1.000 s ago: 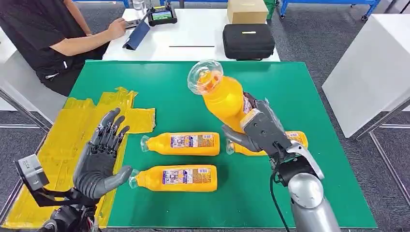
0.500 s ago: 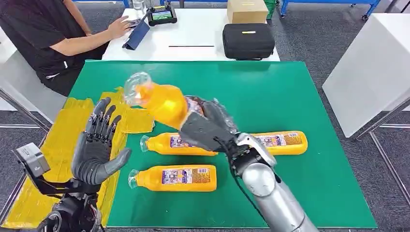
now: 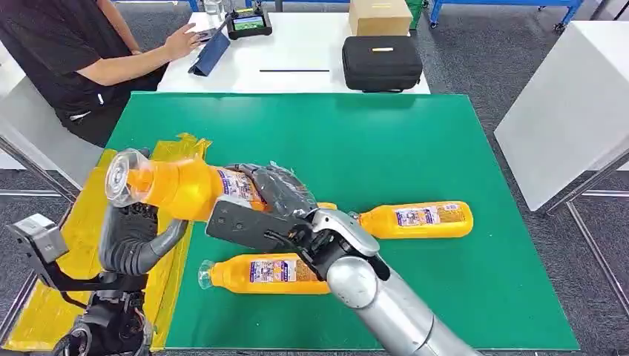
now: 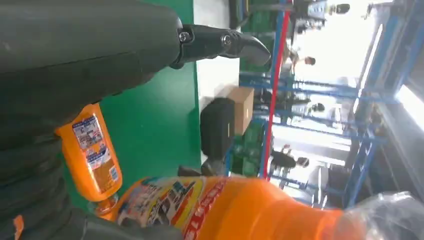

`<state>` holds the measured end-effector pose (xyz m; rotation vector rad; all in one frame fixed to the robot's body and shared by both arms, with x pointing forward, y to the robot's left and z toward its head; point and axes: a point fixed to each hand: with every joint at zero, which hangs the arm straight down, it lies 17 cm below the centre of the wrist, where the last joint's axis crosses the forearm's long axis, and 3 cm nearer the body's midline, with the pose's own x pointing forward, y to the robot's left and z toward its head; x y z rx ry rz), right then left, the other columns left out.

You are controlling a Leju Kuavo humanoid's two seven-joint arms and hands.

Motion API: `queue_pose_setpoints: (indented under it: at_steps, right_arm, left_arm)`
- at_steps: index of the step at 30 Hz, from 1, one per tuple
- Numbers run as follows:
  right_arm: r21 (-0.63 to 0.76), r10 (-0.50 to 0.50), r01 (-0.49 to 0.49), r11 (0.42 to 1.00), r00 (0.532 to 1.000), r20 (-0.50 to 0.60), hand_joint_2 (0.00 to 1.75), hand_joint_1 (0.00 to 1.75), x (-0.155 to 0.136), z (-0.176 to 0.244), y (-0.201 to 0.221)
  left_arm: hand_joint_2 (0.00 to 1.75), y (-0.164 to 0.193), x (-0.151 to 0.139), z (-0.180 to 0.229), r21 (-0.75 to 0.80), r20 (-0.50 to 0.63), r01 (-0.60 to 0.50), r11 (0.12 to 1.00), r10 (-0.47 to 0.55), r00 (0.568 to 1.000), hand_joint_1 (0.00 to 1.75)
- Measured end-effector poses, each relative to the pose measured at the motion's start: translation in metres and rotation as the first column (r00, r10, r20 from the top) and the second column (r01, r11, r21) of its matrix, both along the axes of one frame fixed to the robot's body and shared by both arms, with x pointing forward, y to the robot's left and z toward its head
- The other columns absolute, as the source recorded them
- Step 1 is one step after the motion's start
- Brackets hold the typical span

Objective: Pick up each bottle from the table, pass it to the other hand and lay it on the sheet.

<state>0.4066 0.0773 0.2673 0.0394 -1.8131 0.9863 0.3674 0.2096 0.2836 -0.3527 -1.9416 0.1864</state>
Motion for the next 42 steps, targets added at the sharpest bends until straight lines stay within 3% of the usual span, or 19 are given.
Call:
queue_pose_setpoints:
  at_steps: [6, 14, 20, 29, 42]
  right_arm:
    - [-0.026, 0.017, -0.017, 1.0, 1.0, 0.013, 1.75, 1.75, -0.004, -0.002, 0.012]
    - [-0.075, 0.013, -0.012, 0.997, 1.0, 0.013, 1.75, 1.75, 0.0, -0.014, 0.017]
    - [-0.093, 0.011, -0.011, 0.996, 1.0, 0.001, 1.75, 1.75, 0.0, -0.023, 0.018]
    - [-0.112, 0.002, 0.001, 0.994, 1.0, 0.022, 1.75, 1.75, 0.003, -0.023, 0.019]
    - [-0.132, 0.012, -0.007, 0.991, 0.999, 0.035, 1.75, 1.75, -0.001, -0.017, 0.028]
  left_arm:
    - [1.75, 0.003, -0.002, 0.0, -0.028, -0.012, 0.02, 0.999, -0.021, 1.0, 0.0]
    - [1.75, -0.017, -0.015, 0.0, -0.059, -0.009, 0.152, 0.987, -0.153, 0.988, 0.0]
    - [1.75, -0.021, -0.019, 0.002, -0.064, -0.004, 0.172, 0.983, -0.173, 0.985, 0.0]
    - [1.75, -0.047, -0.027, 0.005, -0.088, -0.008, 0.305, 0.948, -0.307, 0.952, 0.0]
    - [1.75, -0.057, -0.021, 0.01, -0.05, -0.008, 0.307, 0.95, -0.308, 0.951, 0.0]
